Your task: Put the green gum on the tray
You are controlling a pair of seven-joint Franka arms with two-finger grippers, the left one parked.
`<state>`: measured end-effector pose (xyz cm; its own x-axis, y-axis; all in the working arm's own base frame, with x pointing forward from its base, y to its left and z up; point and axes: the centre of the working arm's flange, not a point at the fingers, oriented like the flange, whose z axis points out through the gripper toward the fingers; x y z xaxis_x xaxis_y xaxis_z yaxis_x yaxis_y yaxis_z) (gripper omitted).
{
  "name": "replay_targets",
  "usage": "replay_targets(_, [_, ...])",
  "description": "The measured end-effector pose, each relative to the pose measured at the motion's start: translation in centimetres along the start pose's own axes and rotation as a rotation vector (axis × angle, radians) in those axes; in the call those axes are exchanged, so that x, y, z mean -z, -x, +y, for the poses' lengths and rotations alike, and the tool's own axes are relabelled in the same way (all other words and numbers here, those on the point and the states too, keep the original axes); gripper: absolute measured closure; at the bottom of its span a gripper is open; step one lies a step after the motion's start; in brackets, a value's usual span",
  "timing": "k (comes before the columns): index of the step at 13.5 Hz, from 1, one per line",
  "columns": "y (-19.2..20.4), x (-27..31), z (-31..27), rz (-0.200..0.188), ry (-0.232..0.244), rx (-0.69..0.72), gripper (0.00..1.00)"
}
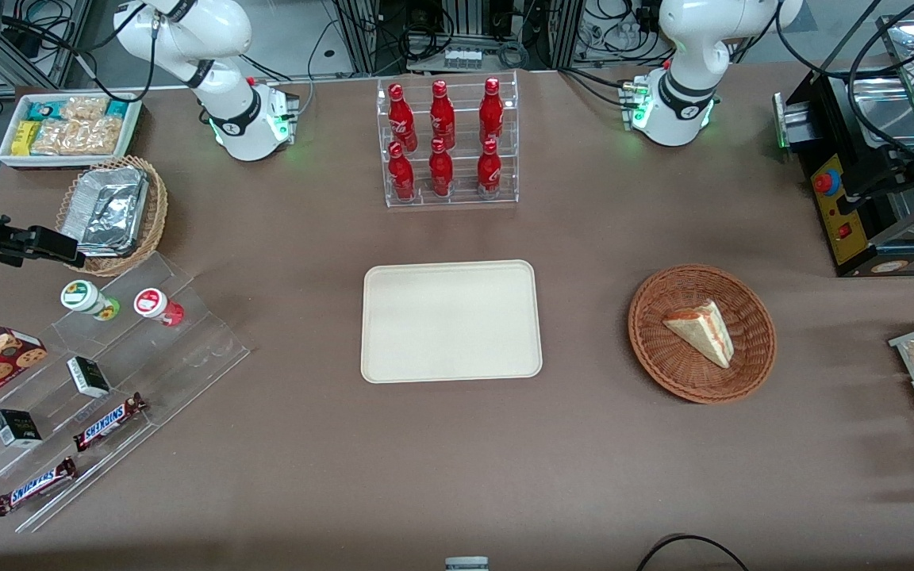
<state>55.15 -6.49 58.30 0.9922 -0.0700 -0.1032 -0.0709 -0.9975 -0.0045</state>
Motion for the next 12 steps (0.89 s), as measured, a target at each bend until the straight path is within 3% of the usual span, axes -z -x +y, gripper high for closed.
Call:
replay_targets(3, [0.0,0.2,-0.2,0.001,0.0,0.003,0.0])
replay_targets(8, [0.4,-1.7,0.6,-0.036,-0.004,-0.003,0.0])
replay_targets(12, [1.3,-6.6,4.6,0.038,-0.008,0.17,0.0])
